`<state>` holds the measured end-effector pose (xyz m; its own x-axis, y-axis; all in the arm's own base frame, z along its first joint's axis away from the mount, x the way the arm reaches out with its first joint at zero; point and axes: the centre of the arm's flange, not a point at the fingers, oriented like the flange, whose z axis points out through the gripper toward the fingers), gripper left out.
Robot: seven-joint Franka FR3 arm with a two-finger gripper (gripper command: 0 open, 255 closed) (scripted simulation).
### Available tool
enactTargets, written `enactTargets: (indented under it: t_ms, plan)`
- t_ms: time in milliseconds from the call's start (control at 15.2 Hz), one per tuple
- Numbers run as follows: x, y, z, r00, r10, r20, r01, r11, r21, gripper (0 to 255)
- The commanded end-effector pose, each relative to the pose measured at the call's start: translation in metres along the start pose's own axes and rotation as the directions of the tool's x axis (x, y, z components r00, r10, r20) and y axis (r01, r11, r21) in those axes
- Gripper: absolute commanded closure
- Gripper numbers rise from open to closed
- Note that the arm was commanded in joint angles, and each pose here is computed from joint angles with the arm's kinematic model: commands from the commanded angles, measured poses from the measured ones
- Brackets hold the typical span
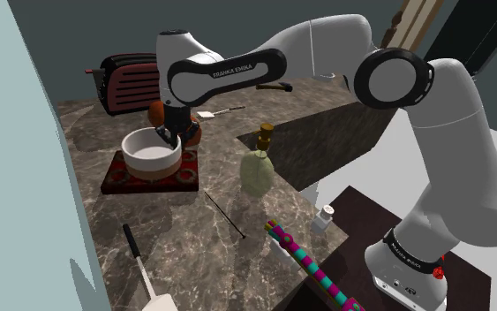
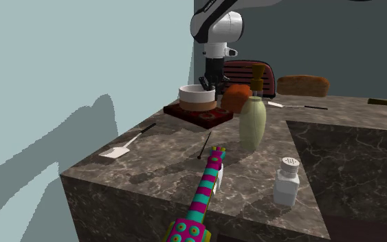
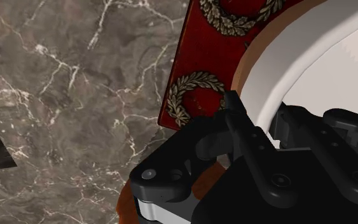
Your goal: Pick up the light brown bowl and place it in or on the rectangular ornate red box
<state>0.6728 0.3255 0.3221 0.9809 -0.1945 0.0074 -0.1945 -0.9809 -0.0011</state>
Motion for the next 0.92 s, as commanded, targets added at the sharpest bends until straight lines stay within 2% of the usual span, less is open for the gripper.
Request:
enactTargets:
  t_ms: [0,198,264,594,858]
  plan:
    - [0.000,0.000,0.000,1.000,0.000,-0.001,0.000,1.000,0.001,255]
    - [0.000,0.000,0.000,1.000,0.000,-0.001,0.000,1.000,0.001,255]
    - [0.000,0.000,0.000,1.000,0.000,-0.001,0.000,1.000,0.001,0]
    - [0.000,0.000,0.000,1.000,0.000,-0.001,0.000,1.000,0.001,0]
    - [0.000,0.000,-0.050,1.000,0.000,-0.001,0.000,1.000,0.001,0]
